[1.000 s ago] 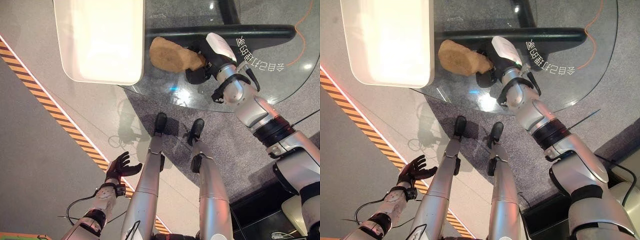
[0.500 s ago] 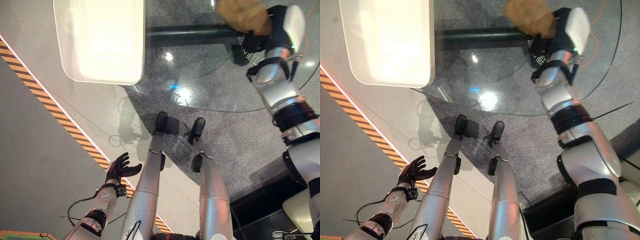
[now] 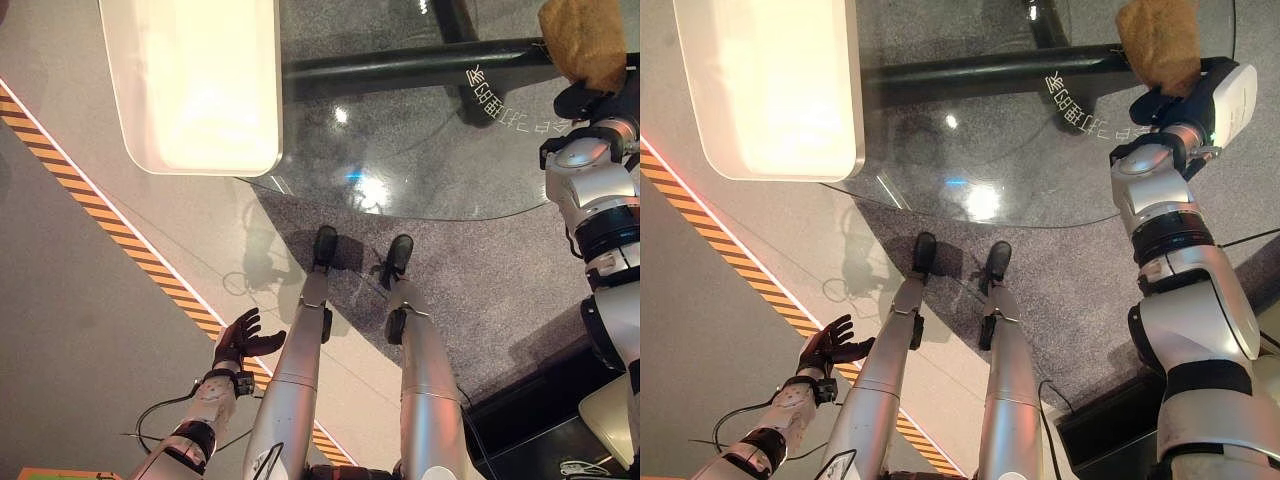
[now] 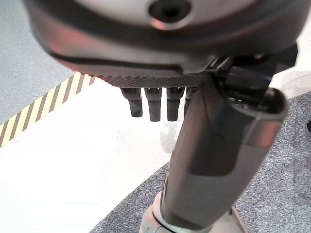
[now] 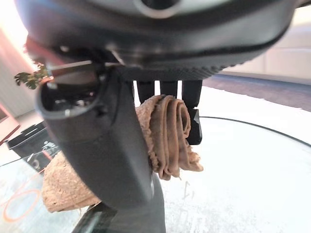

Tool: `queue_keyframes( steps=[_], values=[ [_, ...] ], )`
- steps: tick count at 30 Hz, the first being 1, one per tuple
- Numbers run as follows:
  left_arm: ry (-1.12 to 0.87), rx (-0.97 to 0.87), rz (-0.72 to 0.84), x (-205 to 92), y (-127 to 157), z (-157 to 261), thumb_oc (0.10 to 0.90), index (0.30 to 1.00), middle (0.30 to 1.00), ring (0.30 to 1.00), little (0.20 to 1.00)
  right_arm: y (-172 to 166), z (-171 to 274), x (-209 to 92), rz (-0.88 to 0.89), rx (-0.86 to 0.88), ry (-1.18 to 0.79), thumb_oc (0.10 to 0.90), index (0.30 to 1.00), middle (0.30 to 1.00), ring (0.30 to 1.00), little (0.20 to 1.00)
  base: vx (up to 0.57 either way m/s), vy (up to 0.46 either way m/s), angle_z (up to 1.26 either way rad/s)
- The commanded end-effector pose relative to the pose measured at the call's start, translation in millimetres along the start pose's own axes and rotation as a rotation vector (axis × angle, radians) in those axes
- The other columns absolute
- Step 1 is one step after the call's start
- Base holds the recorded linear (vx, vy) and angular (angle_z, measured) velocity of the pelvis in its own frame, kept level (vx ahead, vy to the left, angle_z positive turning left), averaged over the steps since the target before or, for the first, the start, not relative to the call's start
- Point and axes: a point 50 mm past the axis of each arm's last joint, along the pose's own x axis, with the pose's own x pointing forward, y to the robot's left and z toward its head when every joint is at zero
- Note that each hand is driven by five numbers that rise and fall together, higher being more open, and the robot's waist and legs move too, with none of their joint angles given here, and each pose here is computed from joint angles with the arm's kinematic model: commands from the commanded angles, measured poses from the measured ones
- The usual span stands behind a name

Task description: Wipe the table with a cloth and put it in the basket.

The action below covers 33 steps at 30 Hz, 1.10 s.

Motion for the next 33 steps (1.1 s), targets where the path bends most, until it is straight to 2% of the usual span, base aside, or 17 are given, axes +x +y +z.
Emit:
queue_keyframes(
  steps=[1,10,20,25,33],
  values=[
    [0.159,-0.008,0.053,-26.3,14.5,-54.0,0.8,0.9,0.9,0.9,0.9,-66.1,33.0,29.7,-0.246,0.043,-0.15,0.1,0.3,0.3,0.3,0.2,0.01,0.031,0.0],
    [0.149,-0.012,0.046,-24.8,13.2,-51.0,0.8,0.9,0.9,0.9,0.9,-36.1,62.4,13.3,-0.044,-0.016,-0.306,0.1,0.3,0.3,0.3,0.2,0.01,0.041,0.0],
    [0.129,-0.016,0.03,-23.0,6.7,-46.9,0.8,0.9,0.9,0.9,0.9,14.5,98.3,-25.6,0.246,-0.141,-0.473,0.1,0.3,0.3,0.3,0.2,0.02,0.067,0.01],
    [0.117,-0.024,0.026,-20.9,7.9,-42.0,0.8,0.9,0.9,0.9,0.9,39.6,93.5,-42.8,0.445,-0.286,-0.509,0.1,0.3,0.3,0.3,0.2,0.02,0.061,0.09],
    [0.11,-0.032,0.02,-18.6,11.1,-36.3,0.8,0.9,0.9,0.9,0.9,66.0,73.1,-61.8,0.657,-0.452,-0.515,0.1,0.3,0.3,0.3,0.2,0.01,0.038,0.06]
  ],
)
